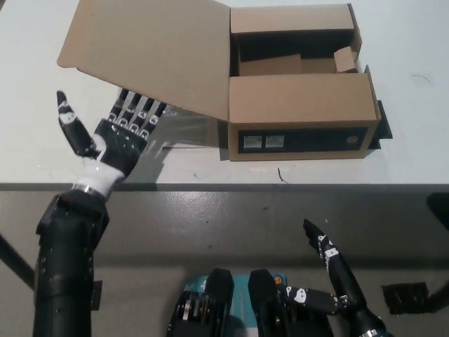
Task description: A small storge box is placed at the center of the table and the robot uses its left hand to push the lid and close it
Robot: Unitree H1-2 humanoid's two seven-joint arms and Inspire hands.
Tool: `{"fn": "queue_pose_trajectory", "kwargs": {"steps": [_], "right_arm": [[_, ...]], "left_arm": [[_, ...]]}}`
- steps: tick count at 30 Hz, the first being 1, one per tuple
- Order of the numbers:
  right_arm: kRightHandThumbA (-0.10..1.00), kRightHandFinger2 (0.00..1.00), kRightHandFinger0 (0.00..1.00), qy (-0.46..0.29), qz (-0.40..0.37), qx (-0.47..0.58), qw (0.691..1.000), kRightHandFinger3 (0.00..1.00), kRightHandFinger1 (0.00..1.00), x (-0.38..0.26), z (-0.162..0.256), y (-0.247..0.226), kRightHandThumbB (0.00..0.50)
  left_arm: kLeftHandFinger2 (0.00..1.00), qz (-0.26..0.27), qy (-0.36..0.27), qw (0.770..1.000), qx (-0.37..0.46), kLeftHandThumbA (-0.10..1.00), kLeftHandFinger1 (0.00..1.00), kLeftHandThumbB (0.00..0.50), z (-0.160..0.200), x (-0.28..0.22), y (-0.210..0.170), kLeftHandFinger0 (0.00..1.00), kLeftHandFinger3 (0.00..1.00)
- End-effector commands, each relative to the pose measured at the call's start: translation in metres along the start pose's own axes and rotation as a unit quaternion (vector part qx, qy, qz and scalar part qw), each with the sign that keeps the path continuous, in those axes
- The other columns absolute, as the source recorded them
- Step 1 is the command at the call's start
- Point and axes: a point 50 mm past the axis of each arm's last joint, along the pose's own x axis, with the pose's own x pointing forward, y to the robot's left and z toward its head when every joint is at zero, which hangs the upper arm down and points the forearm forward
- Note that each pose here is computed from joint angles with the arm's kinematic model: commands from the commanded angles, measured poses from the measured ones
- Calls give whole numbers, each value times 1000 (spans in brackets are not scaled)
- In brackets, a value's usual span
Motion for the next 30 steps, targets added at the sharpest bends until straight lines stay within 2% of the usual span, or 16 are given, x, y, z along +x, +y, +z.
{"fn": "queue_pose_trajectory", "kwargs": {"steps": [1,7,11,13,15,17,18,20,24,30], "right_arm": [[1000,1000,1000,-49,-1,-2,999,1000,1000,9,16,1,422],[1000,1000,1000,-46,1,0,999,1000,1000,5,14,2,423],[1000,1000,1000,-48,2,2,999,1000,1000,8,16,2,424],[1000,1000,1000,-48,4,2,999,1000,1000,8,16,2,423],[1000,1000,1000,-50,4,0,999,1000,1000,9,16,2,423],[1000,1000,1000,-50,5,-3,999,1000,1000,8,17,3,414],[1000,1000,1000,-51,6,-3,999,1000,1000,8,17,4,410],[1000,1000,1000,-55,9,-6,998,1000,1000,11,19,4,407],[1000,1000,1000,-61,14,-10,998,1000,1000,16,23,4,418],[1000,1000,1000,-63,22,-11,998,1000,1000,15,24,4,399]], "left_arm": [[1000,-28,-18,999,43,1000,1000,384,21,28,-36,1000,1000],[1000,-67,-8,996,65,1000,1000,407,15,54,-81,1000,1000],[1000,-110,5,989,102,1000,1000,422,9,71,-121,1000,1000],[1000,-123,11,986,110,1000,1000,422,3,75,-133,1000,1000],[1000,-144,23,981,131,1000,1000,398,-10,82,-150,1000,1000],[1000,-140,40,974,174,1000,1000,393,-28,85,-161,1000,1000],[1000,-140,46,973,176,1000,1000,379,-34,85,-163,1000,1000],[1000,-144,74,968,193,1000,1000,406,-59,87,-170,1000,1000],[1000,-146,106,961,209,1000,1000,404,-90,88,-169,1000,1000],[1000,-142,147,953,224,1000,1000,407,-133,73,-146,1000,1000]]}}
